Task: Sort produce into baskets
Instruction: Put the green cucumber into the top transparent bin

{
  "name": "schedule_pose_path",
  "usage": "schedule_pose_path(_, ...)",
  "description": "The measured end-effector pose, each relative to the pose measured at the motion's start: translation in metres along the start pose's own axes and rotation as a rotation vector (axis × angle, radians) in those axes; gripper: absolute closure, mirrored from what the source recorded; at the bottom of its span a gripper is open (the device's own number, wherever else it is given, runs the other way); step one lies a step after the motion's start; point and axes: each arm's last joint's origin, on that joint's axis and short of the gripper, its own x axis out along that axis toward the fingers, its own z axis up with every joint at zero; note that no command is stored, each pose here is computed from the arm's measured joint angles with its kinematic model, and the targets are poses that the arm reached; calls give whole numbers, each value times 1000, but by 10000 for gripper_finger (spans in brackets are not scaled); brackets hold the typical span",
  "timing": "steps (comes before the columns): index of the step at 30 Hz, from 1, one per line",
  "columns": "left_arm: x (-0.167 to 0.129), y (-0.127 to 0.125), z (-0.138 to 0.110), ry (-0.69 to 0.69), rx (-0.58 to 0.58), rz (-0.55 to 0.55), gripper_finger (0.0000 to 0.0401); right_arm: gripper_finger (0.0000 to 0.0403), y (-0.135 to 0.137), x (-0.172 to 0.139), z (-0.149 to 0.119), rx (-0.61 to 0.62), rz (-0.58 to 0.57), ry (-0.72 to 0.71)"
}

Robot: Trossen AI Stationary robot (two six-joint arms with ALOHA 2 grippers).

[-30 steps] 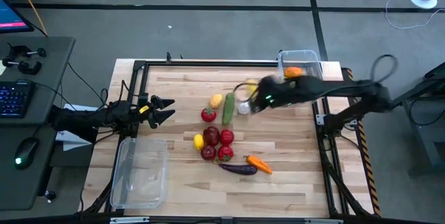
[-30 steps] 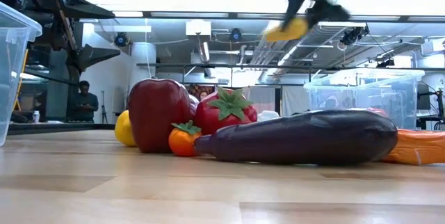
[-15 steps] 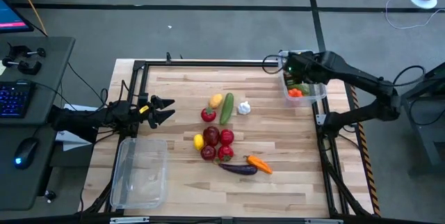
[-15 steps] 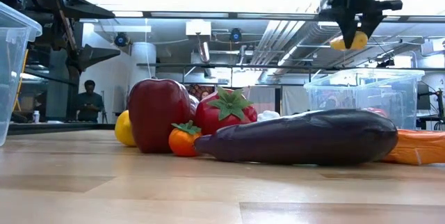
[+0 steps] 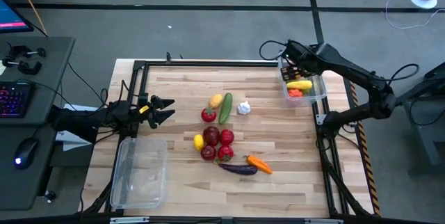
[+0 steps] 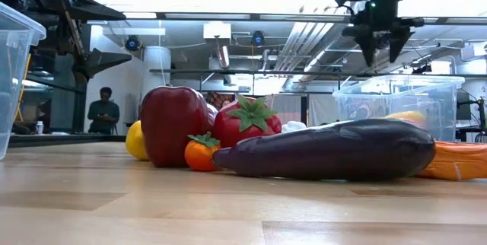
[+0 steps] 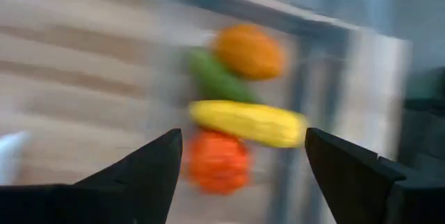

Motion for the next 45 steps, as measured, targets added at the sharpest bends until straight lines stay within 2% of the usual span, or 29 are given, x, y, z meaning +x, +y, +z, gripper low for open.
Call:
schedule_pose_path(5,0,0,0,1,0,0,23,105,41,-16,-5,-103,398,-32)
schedule_pose_path(7,0,0,0,0,0,-1,23,105,62,-23,-11,-139,501,-74)
schedule_pose_path(9,0,0,0,0,0,0,23,105,85,-24,-18,-149,555,-87)
schedule_pose_path(11,0,0,0,0,0,0,23,105,107,-16,-25,-148,559,-53)
schedule_pose_path(17,0,0,0,0,0,0,23,105,163,32,-44,-213,467,69)
schedule_pose_path(20,0,0,0,1,0,0,23,105,175,52,-50,-173,424,153)
schedule_pose_path(24,0,0,0,0,0,0,23,105,181,75,-56,-66,292,207)
schedule_pose_path(26,0,0,0,0,0,0,23,105,182,79,-57,-98,266,190)
schedule_pose_path(36,0,0,0,0,0,0,23,105,186,81,-58,-144,306,95)
schedule_pose_path(41,0,0,0,0,0,0,23,105,184,77,-71,-159,432,76)
schedule_pose_path(45,0,0,0,0,0,-1,23,105,179,61,-66,-124,509,26)
